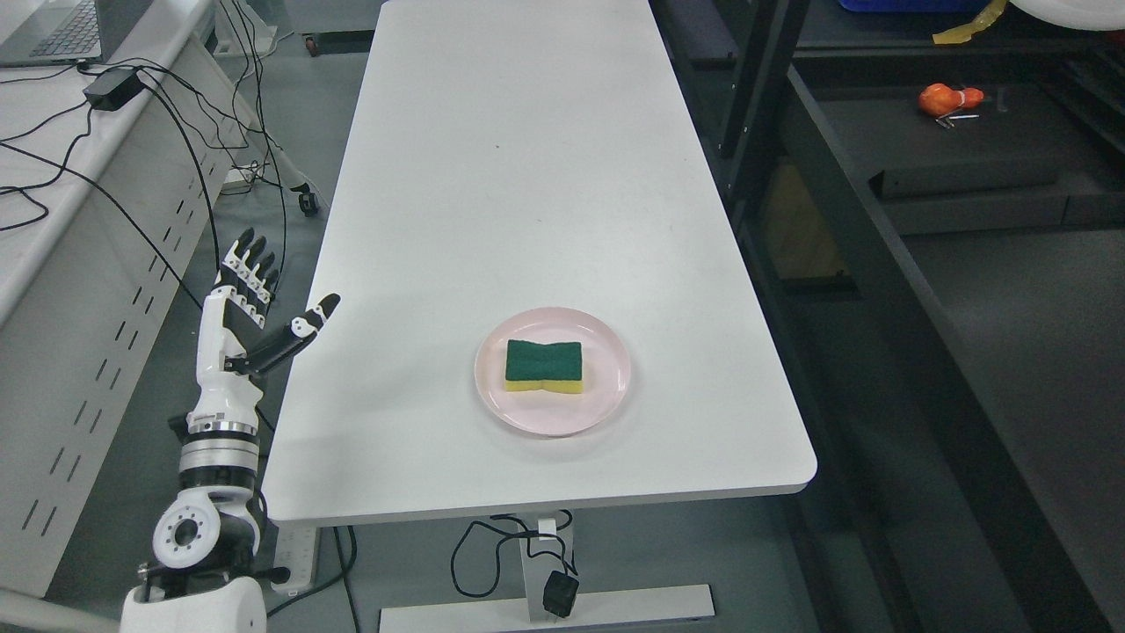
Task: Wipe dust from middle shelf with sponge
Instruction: 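Reach the left hand toward the green-yellow sponge on the pink plate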
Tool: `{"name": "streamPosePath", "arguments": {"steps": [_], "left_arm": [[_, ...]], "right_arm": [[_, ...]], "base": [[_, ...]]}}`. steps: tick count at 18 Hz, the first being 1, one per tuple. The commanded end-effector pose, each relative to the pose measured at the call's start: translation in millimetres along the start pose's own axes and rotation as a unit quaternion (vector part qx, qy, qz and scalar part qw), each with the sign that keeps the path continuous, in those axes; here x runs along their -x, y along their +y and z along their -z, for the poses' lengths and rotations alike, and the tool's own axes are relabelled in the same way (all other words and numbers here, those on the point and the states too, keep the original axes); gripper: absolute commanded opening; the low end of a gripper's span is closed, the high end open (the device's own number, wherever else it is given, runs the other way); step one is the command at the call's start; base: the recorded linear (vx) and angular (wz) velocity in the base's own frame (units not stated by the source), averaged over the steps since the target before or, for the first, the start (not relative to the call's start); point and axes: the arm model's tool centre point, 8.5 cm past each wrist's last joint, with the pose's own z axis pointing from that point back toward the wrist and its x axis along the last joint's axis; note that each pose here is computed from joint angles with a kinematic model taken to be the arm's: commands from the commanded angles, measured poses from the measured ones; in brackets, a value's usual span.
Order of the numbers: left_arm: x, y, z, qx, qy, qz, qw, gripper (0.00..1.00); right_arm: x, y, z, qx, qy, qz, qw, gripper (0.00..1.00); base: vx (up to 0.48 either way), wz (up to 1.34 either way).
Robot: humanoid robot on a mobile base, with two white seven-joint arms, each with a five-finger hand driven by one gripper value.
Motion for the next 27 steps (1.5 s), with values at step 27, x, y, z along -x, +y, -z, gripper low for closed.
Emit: {"name": "streamPosePath", "arguments": {"steps": [27], "left_arm": [[-5, -200, 36, 0.554, -0.179, 0.714, 0.389, 0.95]], "right_arm": [[-9.6, -10, 0, 0.008, -0.011, 0.0, 1.0, 1.0]], "base": [[0.0, 0.0]]}}
